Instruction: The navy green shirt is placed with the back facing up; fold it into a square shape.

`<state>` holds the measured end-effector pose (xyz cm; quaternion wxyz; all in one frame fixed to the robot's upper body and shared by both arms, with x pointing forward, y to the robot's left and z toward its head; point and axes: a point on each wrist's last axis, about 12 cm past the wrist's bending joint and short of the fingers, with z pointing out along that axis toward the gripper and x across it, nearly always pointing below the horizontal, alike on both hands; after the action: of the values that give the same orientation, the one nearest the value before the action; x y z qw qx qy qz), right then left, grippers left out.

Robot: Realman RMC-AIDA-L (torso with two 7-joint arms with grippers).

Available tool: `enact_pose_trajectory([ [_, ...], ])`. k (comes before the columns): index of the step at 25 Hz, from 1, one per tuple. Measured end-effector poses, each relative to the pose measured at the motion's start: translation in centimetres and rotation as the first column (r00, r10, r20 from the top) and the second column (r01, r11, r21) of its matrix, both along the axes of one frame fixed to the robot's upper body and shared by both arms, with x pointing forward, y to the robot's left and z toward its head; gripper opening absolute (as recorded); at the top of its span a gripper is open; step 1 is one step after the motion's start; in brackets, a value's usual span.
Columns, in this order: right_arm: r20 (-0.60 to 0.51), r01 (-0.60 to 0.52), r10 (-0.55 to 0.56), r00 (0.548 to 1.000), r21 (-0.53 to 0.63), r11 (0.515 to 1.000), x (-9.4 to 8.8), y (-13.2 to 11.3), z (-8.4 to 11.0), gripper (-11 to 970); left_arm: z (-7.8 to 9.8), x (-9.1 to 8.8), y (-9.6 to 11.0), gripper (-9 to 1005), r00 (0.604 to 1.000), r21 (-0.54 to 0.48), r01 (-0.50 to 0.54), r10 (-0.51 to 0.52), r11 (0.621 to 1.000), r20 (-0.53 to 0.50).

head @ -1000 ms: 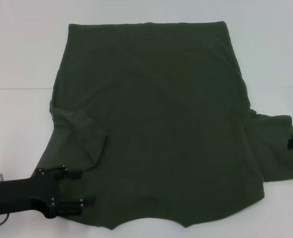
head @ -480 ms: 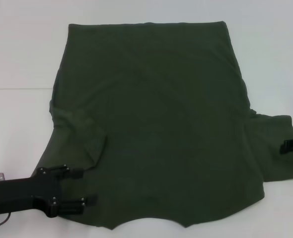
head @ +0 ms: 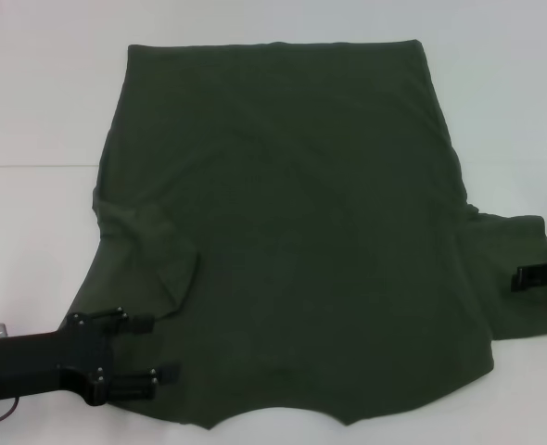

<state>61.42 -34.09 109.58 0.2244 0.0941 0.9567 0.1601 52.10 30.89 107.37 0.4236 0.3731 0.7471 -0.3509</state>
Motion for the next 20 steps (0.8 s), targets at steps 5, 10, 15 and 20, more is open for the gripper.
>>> enact_pose_trajectory([
  [5, -0.001, -0.005, 0.005, 1.0, -0.005, 1.0, 0.08, 0.3, -0.27, 921, 0.06, 0.08, -0.05, 861, 1.0, -0.001, 0.001, -0.001, 1.0, -0.001],
  [10, 0.002, -0.001, 0.001, 1.0, -0.008, 1.0, 0.12, 0.34, -0.46, 921, 0.09, 0.13, -0.09, 861, 1.0, -0.001, 0.002, -0.002, 1.0, 0.001],
  [15, 0.0, -0.007, 0.007, 1.0, -0.013, 1.0, 0.22, 0.57, -0.64, 921, 0.1, 0.14, -0.09, 861, 1.0, -0.001, 0.002, -0.002, 1.0, 0.001],
  [20, -0.001, -0.016, 0.016, 1.0, -0.021, 1.0, 0.34, 0.82, -0.71, 920, 0.1, 0.14, -0.08, 861, 1.0, -0.002, 0.001, -0.001, 1.0, 0.001],
])
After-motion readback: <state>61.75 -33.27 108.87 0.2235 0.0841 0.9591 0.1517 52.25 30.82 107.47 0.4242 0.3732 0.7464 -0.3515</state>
